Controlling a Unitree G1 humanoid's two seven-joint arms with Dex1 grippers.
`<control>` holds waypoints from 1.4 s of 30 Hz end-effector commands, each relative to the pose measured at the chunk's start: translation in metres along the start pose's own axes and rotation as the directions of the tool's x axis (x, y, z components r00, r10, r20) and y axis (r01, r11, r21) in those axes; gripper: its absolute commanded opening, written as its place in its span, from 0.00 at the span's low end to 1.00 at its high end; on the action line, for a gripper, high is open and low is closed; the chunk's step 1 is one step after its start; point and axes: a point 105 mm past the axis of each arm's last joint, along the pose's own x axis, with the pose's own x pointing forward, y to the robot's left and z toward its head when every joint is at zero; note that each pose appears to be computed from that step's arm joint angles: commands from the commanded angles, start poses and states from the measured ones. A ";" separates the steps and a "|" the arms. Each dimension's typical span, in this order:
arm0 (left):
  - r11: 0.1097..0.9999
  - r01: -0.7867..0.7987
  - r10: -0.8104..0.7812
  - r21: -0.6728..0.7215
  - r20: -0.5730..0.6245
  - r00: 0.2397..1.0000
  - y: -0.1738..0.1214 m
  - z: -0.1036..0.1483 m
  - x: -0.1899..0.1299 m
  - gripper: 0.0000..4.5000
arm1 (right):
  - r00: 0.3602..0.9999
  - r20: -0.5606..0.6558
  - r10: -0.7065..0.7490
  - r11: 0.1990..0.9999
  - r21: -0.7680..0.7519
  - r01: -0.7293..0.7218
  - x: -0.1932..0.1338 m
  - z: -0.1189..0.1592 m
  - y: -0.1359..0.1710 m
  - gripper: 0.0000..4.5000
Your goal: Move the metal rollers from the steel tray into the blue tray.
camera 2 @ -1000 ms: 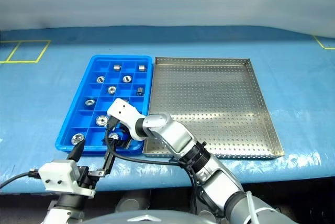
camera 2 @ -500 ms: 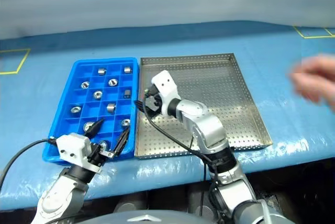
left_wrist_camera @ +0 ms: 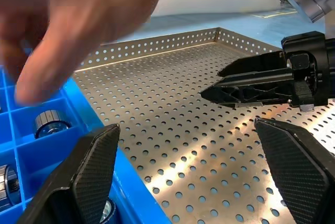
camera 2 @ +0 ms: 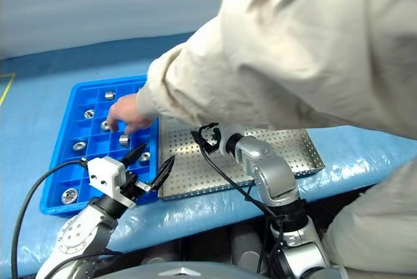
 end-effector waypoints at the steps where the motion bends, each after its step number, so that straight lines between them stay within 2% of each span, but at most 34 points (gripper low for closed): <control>1: 1.000 0.010 -0.010 -0.003 0.015 1.000 -0.003 0.004 0.000 1.00 | 0.999 0.040 0.006 1.000 -0.012 -0.006 -0.003 0.011 0.002 1.00; 42: 1.000 -0.002 0.002 -0.010 0.001 1.000 -0.004 0.000 -0.004 1.00 | 1.000 0.000 0.021 1.000 -0.017 -0.021 -0.001 0.002 0.006 1.00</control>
